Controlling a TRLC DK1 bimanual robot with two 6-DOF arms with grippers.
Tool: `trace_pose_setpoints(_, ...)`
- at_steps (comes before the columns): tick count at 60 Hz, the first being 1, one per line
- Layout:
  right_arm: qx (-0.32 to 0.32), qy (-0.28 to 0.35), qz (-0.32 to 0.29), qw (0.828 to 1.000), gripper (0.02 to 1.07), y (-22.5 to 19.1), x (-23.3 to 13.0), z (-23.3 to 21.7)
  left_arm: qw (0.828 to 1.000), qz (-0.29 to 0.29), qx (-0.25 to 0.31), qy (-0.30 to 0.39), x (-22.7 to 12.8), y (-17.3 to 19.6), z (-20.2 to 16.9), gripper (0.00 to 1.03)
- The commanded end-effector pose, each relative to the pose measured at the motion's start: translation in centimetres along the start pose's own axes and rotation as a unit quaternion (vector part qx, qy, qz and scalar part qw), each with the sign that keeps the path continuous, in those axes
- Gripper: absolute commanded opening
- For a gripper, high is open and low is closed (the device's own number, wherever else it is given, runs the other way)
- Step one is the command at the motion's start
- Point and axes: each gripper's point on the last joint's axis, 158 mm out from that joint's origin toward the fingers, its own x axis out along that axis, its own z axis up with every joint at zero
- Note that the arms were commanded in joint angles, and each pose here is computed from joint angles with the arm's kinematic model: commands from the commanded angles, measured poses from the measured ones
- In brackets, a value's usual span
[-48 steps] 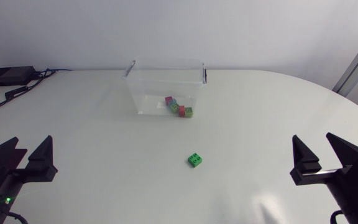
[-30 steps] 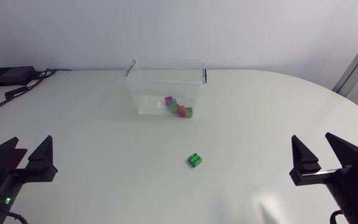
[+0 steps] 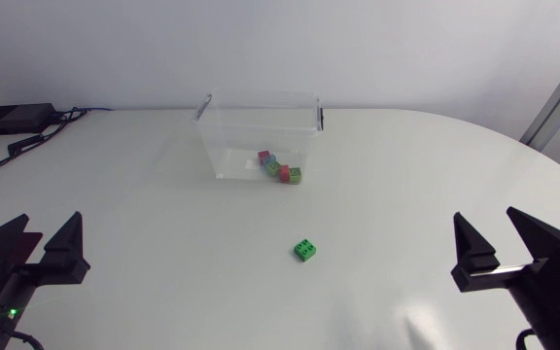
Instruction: Place the duplo bricks in the container
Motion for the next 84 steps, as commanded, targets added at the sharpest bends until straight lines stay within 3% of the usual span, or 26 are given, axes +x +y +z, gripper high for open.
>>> trace_pose_setpoints(1,-0.013,0.026,0.004,1.000,1.03,0.2,0.2,-2.0,1.000,0.000,0.002,0.000,0.1,0.0,-0.4,1.00)
trace_pose_setpoints(32,-0.018,0.041,0.007,0.999,1.02,0.1,0.1,1.9,1.000,0.000,0.002,0.000,0.1,0.0,-0.4,1.00)
trace_pose_setpoints(46,-0.029,0.118,0.064,0.991,1.02,2.3,0.7,2.3,1.000,0.000,0.002,0.000,0.1,0.0,-0.4,1.00)
trace_pose_setpoints(67,-0.063,0.274,0.163,0.946,1.02,7.5,1.4,-1.3,1.000,0.000,0.002,0.000,0.1,0.0,-0.4,1.00)
trace_pose_setpoints(80,-0.105,0.341,0.213,0.910,1.02,10.7,1.7,-4.9,1.000,0.000,0.002,0.000,0.1,0.0,-0.4,1.00)
trace_pose_setpoints(84,-0.107,0.347,0.221,0.905,1.02,11.4,2.0,-5.6,1.000,0.000,0.002,0.000,0.1,0.0,-0.4,1.00)
